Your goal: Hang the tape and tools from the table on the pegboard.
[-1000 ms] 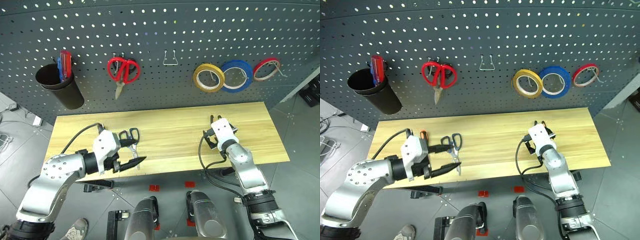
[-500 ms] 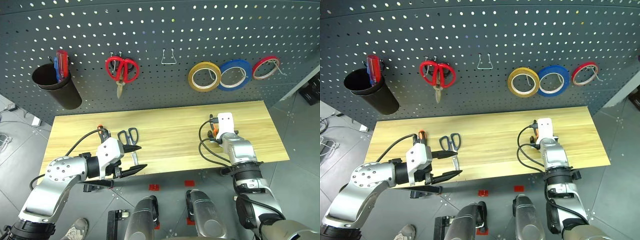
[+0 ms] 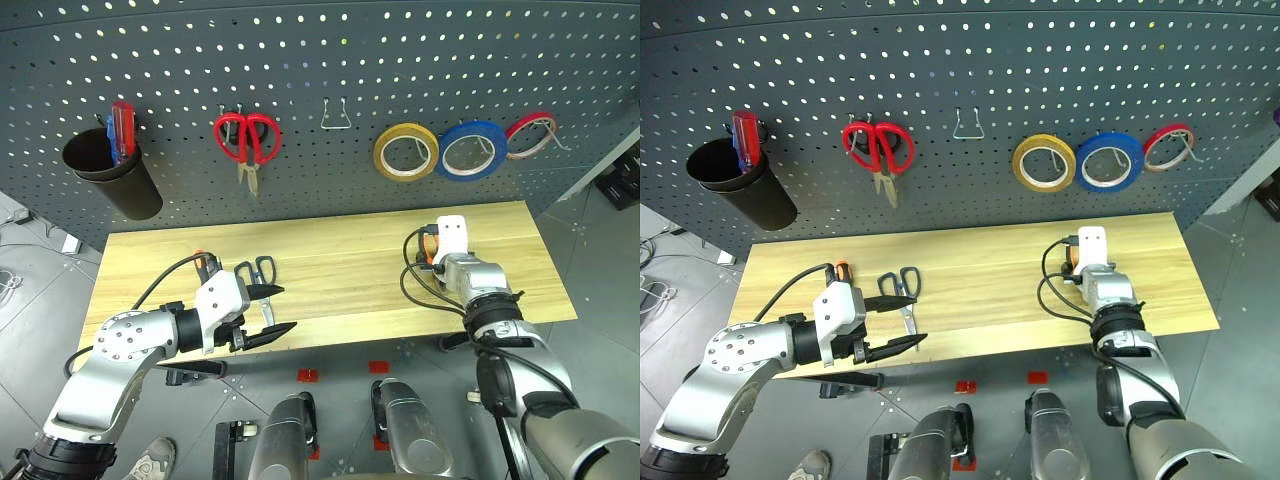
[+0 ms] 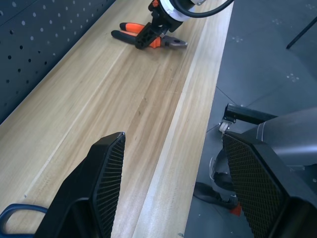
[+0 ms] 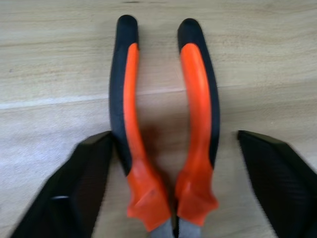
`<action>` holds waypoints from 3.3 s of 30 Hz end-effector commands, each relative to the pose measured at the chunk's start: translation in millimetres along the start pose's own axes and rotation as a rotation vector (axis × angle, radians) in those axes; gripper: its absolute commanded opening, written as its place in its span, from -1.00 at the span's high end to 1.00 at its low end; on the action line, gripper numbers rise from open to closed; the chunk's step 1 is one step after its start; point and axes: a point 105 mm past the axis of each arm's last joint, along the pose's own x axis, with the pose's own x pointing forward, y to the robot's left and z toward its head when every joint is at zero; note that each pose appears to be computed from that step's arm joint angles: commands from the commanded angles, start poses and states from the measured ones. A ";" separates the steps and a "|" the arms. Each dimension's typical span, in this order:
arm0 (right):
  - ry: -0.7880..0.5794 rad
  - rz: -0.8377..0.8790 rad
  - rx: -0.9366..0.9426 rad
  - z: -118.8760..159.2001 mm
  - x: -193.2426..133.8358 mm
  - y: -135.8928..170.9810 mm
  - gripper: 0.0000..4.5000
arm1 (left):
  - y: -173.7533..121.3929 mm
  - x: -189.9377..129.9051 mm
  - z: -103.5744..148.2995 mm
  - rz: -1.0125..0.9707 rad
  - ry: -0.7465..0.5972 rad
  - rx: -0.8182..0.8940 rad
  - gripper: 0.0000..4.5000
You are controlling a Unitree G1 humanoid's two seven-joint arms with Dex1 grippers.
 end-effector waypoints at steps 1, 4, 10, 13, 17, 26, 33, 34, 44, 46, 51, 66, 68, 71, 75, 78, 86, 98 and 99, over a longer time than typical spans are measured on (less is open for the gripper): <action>0.047 -0.005 0.000 -16.5 3.5 -3.7 -0.32 | 3.0 -3.2 6.0 0.030 -0.032 0.005 -0.48; 0.012 0.015 -0.026 -12.6 1.8 3.9 -0.27 | 7.8 -4.7 14.0 0.075 -0.093 -0.047 -0.48; -0.154 0.156 -0.078 3.8 -33.8 45.7 -0.27 | 4.7 -17.6 15.0 0.109 -0.136 -0.126 -0.48; -0.371 0.298 -0.171 28.8 -83.5 82.0 -0.27 | 5.3 -27.8 16.3 0.158 -0.175 -0.159 -0.48; -0.684 0.440 -0.191 60.2 -153.2 125.0 -0.27 | 6.6 -28.4 22.2 0.186 -0.222 -0.183 -0.48; -1.156 0.539 -0.105 152.7 -233.7 162.2 -0.27 | 12.5 -30.9 31.8 0.198 -0.225 -0.176 -0.48; -1.287 0.483 -0.045 205.7 -233.3 169.6 -0.27 | 25.3 -25.4 57.7 0.225 -0.287 -0.157 -0.48; -1.300 0.469 -0.041 213.1 -231.1 169.9 -0.27 | 29.7 -23.4 63.5 0.244 -0.302 -0.149 -0.48; -1.422 0.354 -0.047 257.0 -223.9 155.6 -0.27 | 39.7 -2.3 103.4 0.241 -0.412 -0.118 -0.48; -1.430 0.347 -0.045 258.2 -223.2 155.2 -0.27 | 39.1 -1.0 104.4 0.237 -0.415 -0.119 -0.48; -1.419 0.331 -0.040 253.5 -215.5 154.9 -0.27 | 38.6 -0.5 103.1 0.239 -0.418 -0.125 -0.48; -1.251 0.357 -0.124 206.8 -167.4 162.8 -0.27 | 49.9 -2.4 87.3 0.361 -0.394 -0.125 -0.48; -1.207 0.390 -0.105 204.9 -163.7 164.5 -0.27 | 54.4 -3.4 81.9 0.403 -0.373 -0.125 -0.48; -1.152 0.436 -0.086 200.4 -159.8 165.2 -0.59 | 59.9 -3.6 64.4 0.460 -0.297 -0.178 -0.48; -1.085 0.463 -0.118 187.5 -152.3 160.1 -1.00 | 61.5 -4.7 40.2 0.526 -0.182 -0.218 -0.84; -1.046 0.487 -0.143 180.1 -150.7 155.7 -1.00 | 57.9 -4.4 34.2 0.538 -0.175 -0.250 -0.99; -0.769 0.929 -0.364 108.6 -173.1 173.6 -1.00 | 33.5 -2.8 -17.6 0.612 0.022 -0.471 -0.99; -0.438 1.222 -0.566 16.2 -204.4 168.2 -1.00 | 32.5 14.4 -91.6 0.950 0.253 -0.795 -0.99; -0.435 1.225 -0.565 15.7 -205.4 169.2 -1.00 | 36.4 18.5 -93.3 0.963 0.246 -0.820 -0.99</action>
